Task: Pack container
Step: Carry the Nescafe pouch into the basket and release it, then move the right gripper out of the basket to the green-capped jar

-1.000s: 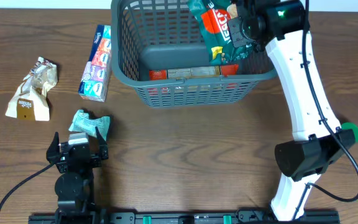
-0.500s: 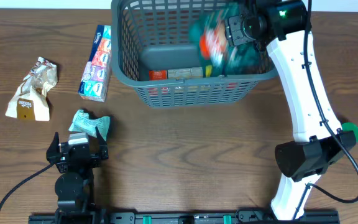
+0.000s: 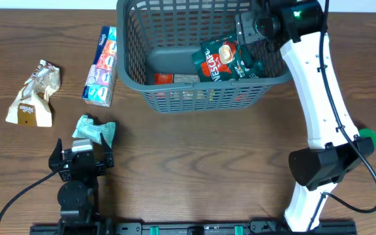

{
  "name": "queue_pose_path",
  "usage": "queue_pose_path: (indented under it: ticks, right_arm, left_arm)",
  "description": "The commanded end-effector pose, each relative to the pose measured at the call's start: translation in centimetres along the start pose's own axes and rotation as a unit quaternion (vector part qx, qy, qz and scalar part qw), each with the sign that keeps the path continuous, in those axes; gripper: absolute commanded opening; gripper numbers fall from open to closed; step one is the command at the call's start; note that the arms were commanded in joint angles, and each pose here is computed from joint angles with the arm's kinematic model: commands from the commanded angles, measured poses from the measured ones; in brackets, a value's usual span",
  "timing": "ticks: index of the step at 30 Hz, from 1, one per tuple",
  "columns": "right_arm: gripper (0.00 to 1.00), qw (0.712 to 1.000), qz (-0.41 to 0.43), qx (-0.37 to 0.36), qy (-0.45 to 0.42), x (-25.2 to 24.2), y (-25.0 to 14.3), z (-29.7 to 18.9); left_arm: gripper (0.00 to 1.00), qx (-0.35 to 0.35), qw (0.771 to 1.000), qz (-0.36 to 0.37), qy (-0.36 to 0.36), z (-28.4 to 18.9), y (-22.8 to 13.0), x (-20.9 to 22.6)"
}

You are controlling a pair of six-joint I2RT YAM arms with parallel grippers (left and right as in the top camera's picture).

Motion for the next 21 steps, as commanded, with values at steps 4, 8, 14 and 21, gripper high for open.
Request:
queue_pose_path:
  ticks: [4,8,14,21]
  right_arm:
    - [0.99,0.993,0.057,-0.106,-0.023,-2.6,2.0,-6.9]
    - [0.99,0.98,0.136,-0.14,-0.027,-5.3,2.3,-9.8]
    - [0.99,0.948,0.28,-0.126,-0.081,-11.5,0.3,-12.5]
    - [0.99,0.88,0.438,-0.022,-0.186,-17.8,-4.4,-12.0]
  left_arm:
    - [0.99,0.014,1.0,0.009,-0.005,0.2,-1.0,-0.4]
    - [0.98,0.014,1.0,0.009,-0.005,0.2,-1.0,-0.4]
    - [0.99,0.014,1.0,0.009,-0.005,0.2,-1.0,-0.4]
    - [0.99,0.014,1.0,0.009,-0.005,0.2,-1.0,-0.4]
Point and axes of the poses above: each gripper's point midway between its finger pads, its own z axis out along the fingers, its own x axis along the line the jaws close on, y = z × x, the point moved 10 cm from there along -z, back along the fingers, and after that the axes turned 8 degrees about z, right-handed, at the moved point
